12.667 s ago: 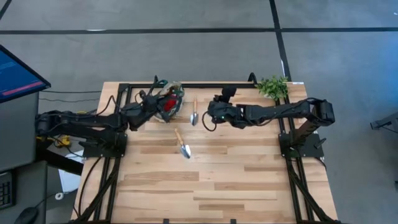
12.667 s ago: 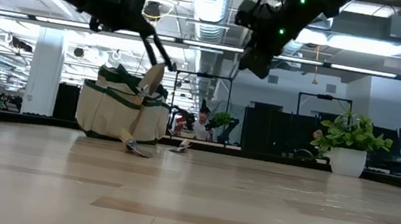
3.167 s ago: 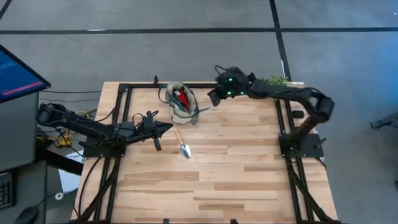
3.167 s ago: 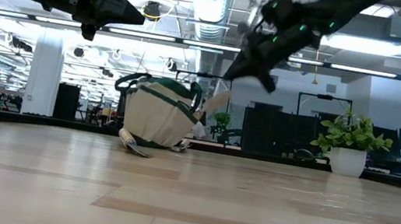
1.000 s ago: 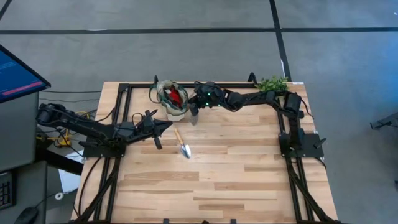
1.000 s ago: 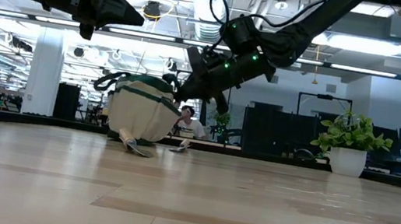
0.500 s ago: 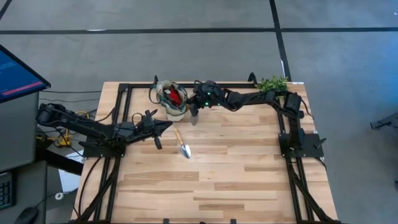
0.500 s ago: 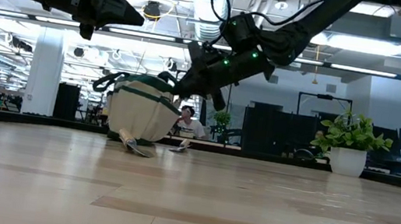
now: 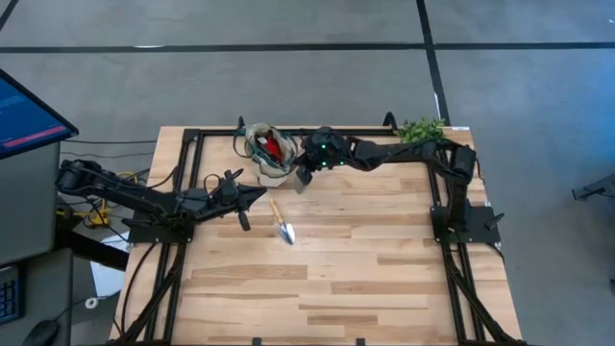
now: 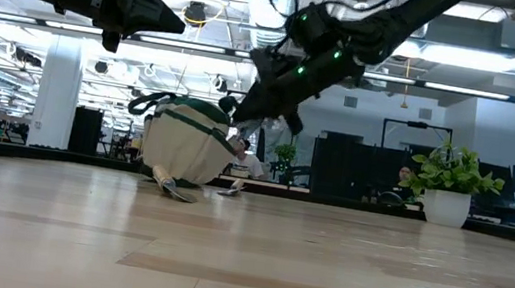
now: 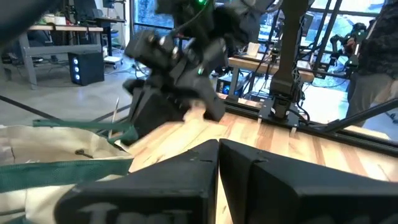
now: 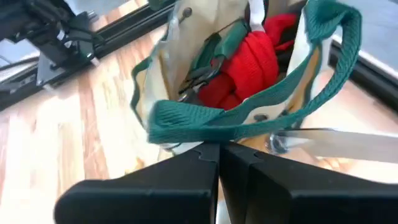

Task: Pick & Place Garden tools in Gardening bag
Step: Adjust the yellow gardening bag

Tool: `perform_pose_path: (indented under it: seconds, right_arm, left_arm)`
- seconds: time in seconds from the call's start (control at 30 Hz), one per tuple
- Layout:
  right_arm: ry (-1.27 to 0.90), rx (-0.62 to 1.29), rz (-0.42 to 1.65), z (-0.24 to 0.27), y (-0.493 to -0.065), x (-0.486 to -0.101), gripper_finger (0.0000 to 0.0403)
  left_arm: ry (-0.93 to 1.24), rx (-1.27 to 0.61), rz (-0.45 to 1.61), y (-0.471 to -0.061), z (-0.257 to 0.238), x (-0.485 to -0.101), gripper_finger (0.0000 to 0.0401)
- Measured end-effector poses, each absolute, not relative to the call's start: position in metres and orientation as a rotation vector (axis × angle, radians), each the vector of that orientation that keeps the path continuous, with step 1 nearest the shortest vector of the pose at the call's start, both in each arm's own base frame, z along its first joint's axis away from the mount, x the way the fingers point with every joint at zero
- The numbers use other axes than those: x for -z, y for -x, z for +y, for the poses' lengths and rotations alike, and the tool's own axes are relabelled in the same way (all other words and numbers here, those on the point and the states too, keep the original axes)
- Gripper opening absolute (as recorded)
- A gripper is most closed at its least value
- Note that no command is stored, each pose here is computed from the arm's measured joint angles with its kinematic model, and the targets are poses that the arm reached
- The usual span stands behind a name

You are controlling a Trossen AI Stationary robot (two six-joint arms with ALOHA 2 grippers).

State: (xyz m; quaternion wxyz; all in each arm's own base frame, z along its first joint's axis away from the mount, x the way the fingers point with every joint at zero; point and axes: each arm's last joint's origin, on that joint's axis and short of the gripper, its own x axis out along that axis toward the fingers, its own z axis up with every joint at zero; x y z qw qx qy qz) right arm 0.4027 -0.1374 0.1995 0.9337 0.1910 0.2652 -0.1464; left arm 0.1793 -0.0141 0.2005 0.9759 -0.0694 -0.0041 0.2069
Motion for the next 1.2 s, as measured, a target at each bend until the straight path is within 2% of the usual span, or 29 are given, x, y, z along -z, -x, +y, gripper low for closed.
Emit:
perform_pose_path:
  seconds: [0.33, 0.6, 1.2]
  right_arm:
    - [-0.259, 0.219, 0.548, -0.104, -0.361, -0.281, 0.0000]
    - [-0.197, 0.224, 0.477, -0.092, -0.311, -0.338, 0.0000]
    - [-0.132, 0.235, 0.453, -0.080, -0.269, -0.354, 0.0000]
  left_arm:
    - [0.208, -0.426, 0.027, -0.193, -0.016, -0.196, 0.0001]
    - [0.079, -0.689, 0.148, -0.251, -0.020, -0.180, 0.0001]
    - [0.132, -0.834, 0.287, -0.326, 0.009, -0.118, 0.0001]
